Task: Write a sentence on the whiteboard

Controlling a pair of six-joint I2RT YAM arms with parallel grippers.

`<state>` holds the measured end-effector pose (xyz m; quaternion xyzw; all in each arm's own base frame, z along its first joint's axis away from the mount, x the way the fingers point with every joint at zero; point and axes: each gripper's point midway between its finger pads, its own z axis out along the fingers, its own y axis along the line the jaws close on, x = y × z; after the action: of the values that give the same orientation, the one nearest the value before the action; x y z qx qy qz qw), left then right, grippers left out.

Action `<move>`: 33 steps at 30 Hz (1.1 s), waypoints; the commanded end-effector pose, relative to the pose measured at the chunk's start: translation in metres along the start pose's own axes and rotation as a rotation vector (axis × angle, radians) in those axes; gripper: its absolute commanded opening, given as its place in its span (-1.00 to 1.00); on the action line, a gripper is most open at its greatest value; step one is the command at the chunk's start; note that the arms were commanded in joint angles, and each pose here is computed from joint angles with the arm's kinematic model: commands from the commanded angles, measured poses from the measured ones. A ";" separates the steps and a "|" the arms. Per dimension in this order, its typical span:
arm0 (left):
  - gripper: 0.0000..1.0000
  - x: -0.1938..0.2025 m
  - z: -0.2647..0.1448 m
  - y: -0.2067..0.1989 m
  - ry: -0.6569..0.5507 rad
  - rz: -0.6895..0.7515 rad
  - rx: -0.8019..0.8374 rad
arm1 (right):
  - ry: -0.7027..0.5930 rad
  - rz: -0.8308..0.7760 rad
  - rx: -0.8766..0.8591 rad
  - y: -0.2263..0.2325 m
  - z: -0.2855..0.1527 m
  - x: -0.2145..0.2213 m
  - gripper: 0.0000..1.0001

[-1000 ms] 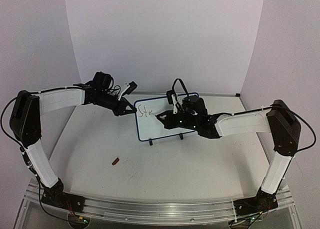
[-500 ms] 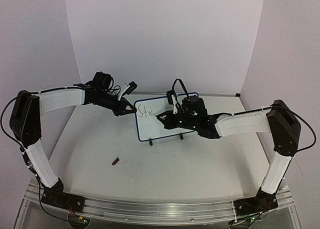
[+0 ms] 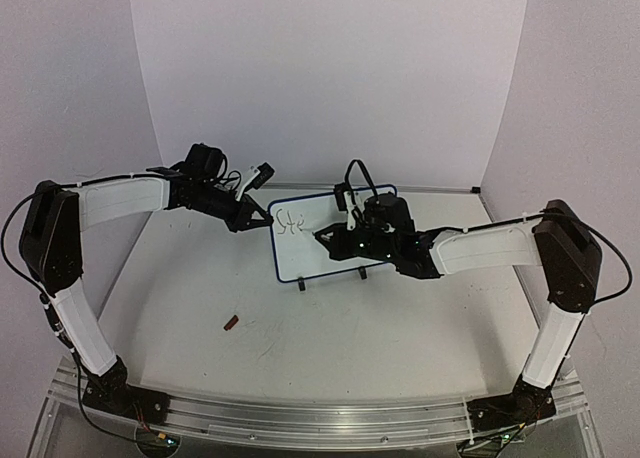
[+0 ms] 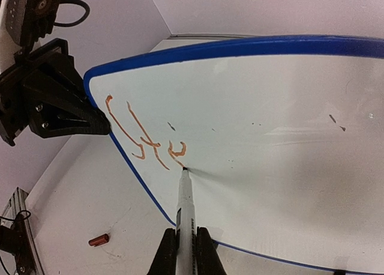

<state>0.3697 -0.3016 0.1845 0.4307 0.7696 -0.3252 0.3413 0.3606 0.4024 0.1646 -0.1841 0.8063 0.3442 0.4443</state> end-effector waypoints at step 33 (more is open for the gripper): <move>-1.00 0.014 0.006 0.000 0.062 0.007 -0.009 | -0.111 -0.018 -0.016 0.009 -0.019 -0.036 -1.00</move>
<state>0.3686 -0.3034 0.1852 0.4361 0.7661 -0.3248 0.3426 0.3524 0.3892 0.1913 -0.1806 0.7899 0.3532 0.4677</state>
